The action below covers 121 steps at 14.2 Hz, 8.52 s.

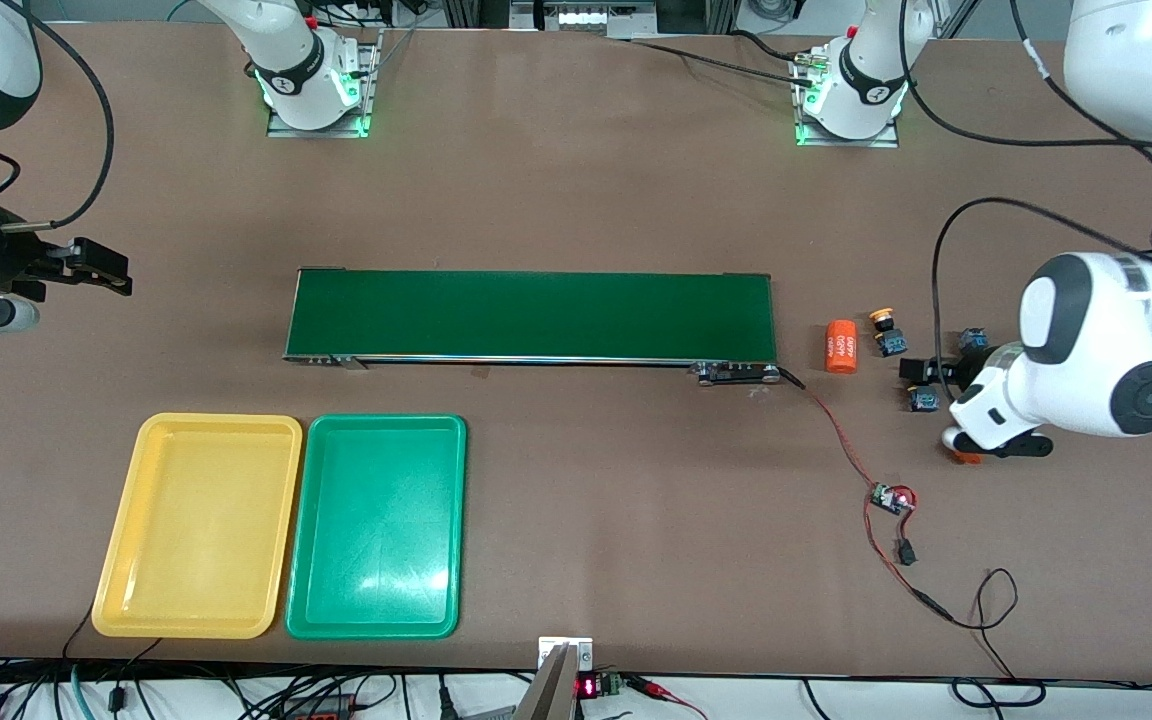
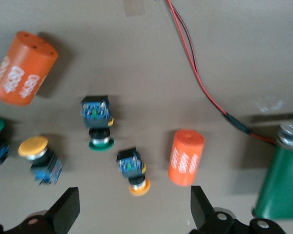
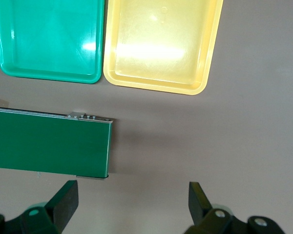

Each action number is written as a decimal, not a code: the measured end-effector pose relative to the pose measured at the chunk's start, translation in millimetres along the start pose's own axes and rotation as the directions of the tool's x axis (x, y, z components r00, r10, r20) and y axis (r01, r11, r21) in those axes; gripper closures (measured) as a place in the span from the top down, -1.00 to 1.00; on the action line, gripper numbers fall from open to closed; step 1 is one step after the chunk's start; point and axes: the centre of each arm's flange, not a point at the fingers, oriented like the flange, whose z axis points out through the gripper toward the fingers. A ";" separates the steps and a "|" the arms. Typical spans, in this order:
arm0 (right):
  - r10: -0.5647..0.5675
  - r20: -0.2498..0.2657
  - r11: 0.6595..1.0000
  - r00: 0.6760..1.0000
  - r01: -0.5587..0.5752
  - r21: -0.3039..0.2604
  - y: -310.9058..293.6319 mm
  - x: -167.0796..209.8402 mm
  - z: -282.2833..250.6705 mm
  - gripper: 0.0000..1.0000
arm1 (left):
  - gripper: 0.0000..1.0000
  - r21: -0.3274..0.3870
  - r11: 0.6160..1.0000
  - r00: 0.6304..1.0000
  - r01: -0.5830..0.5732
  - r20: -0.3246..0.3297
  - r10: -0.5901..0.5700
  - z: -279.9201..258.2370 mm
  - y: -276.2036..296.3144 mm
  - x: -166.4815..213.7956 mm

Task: Sort buttons by color to trays
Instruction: 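Lower the left gripper and grasp the green-capped button, then carry the green button to the conveyor end and release it, then grasp the orange cylinder with the left gripper while the right gripper approaches, then place the orange cylinder on the conveyor with the left gripper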

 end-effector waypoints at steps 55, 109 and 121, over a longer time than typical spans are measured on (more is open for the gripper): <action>0.000 0.047 1.000 0.999 0.001 -0.003 3.2 13.1 30.5 1.00 | -0.34 0.002 0.975 0.974 -0.221 -0.056 0.221 82.9 274.0 -125.0; 0.061 -0.020 0.995 0.998 -0.059 0.086 -140.5 -69.0 111.2 1.00 | 0.00 0.053 0.992 0.972 -0.117 -0.199 0.126 69.9 95.9 -53.7; 0.104 -0.036 0.992 0.994 -0.101 0.071 -216.9 -46.8 175.6 1.00 | 0.00 0.210 0.490 0.488 -0.846 -0.064 0.870 42.9 223.6 -113.1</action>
